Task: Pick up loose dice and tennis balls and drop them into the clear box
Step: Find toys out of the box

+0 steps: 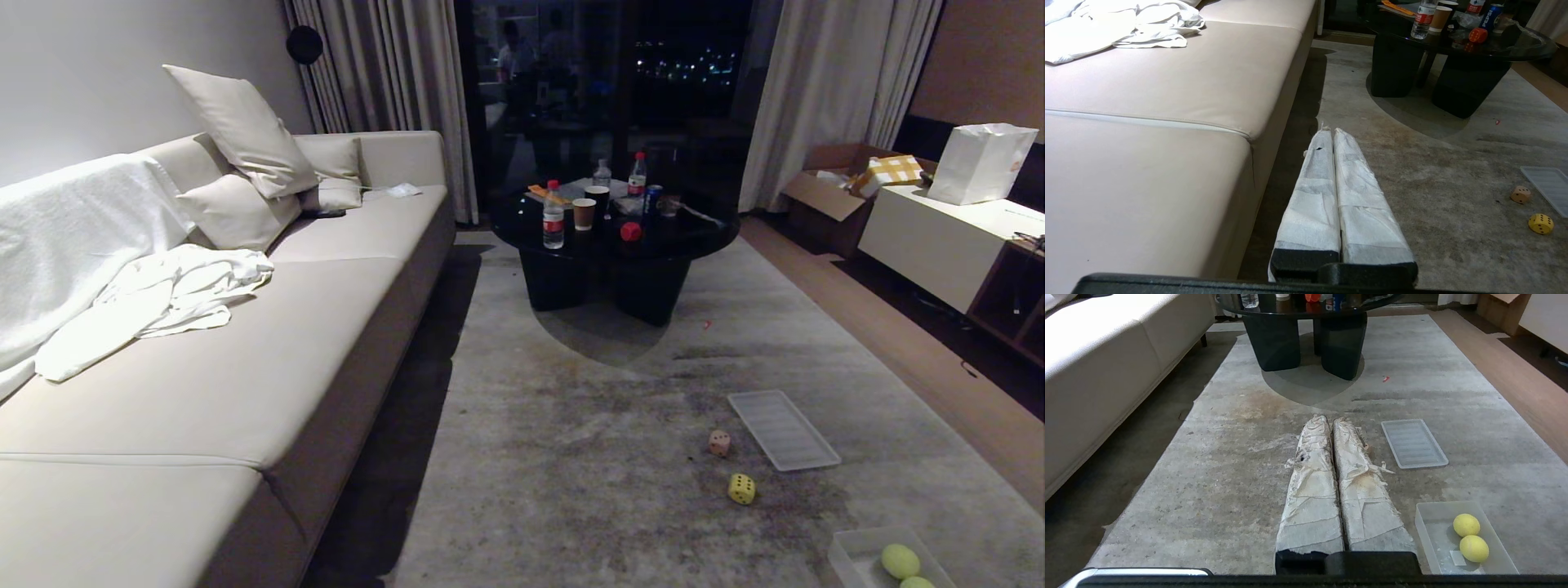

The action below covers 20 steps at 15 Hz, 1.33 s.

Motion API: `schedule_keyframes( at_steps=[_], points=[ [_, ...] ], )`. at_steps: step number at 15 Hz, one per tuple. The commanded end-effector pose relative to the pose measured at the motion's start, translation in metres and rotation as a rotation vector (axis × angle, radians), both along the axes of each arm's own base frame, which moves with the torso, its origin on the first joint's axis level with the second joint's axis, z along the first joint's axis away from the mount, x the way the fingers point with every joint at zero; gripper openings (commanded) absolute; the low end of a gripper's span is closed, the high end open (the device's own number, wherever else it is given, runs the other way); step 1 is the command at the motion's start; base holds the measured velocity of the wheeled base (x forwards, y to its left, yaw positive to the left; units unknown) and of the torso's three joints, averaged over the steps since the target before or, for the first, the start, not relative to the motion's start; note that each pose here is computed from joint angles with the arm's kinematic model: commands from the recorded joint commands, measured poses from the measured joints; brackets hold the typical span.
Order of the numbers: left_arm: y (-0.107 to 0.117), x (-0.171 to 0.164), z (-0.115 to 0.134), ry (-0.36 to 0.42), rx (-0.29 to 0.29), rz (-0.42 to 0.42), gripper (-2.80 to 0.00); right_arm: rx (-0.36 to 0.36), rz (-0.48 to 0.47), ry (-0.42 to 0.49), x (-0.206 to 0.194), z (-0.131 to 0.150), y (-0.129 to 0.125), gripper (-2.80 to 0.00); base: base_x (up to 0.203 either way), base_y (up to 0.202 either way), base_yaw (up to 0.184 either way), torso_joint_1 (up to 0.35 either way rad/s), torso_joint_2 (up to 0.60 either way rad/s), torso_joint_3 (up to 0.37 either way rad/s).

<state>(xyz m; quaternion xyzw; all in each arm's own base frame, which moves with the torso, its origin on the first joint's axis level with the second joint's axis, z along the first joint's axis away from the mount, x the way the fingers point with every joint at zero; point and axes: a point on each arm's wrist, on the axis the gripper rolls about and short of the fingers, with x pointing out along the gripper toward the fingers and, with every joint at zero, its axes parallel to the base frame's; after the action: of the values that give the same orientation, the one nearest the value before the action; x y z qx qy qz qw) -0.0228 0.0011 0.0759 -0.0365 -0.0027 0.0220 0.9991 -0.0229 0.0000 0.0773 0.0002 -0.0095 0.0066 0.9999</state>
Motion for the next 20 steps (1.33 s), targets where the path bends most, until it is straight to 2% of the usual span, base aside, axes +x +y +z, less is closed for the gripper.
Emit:
schedule_keyframes(
  at_steps=[1, 11, 13, 14, 16, 20],
  points=[
    [0.0000, 0.0001, -0.0004, 0.001, -0.001, 0.000, -2.80, 0.001, 0.001, 0.010, 0.0008, -0.0024, 0.0000, -2.80, 0.000, 0.000, 0.000, 0.000, 0.00, 0.000],
    [0.0000, 0.0001, -0.0004, 0.001, -0.001, 0.000, -2.80, 0.001, 0.001, 0.010, 0.0008, -0.0024, 0.0000, -2.80, 0.000, 0.000, 0.000, 0.000, 0.00, 0.000],
    [-0.0002, 0.0001, -0.0005, 0.003, 0.015, -0.007, -2.80, 0.003, 0.000, 0.010, 0.0008, -0.0024, 0.0000, -2.80, 0.000, 0.000, 0.000, 0.000, 0.00, 0.000],
    [0.0000, 0.0001, -0.0004, 0.001, 0.001, 0.000, -2.80, 0.003, 0.001, 0.010, 0.0008, -0.0024, 0.0000, -2.80, 0.000, 0.000, 0.000, 0.000, 0.00, 0.000],
    [-0.0002, 0.0001, -0.0007, 0.005, 0.028, -0.008, -2.80, 0.000, 0.001, 0.010, 0.0008, -0.0024, 0.0000, -2.80, 0.000, 0.000, 0.000, 0.000, 0.00, 0.000],
    [-0.0002, 0.0001, -0.0009, 0.007, 0.044, -0.010, -2.80, 0.003, -0.001, 0.010, 0.0008, -0.0024, 0.0001, -2.80, 0.000, 0.000, 0.000, 0.000, 0.00, 0.000]
  ],
)
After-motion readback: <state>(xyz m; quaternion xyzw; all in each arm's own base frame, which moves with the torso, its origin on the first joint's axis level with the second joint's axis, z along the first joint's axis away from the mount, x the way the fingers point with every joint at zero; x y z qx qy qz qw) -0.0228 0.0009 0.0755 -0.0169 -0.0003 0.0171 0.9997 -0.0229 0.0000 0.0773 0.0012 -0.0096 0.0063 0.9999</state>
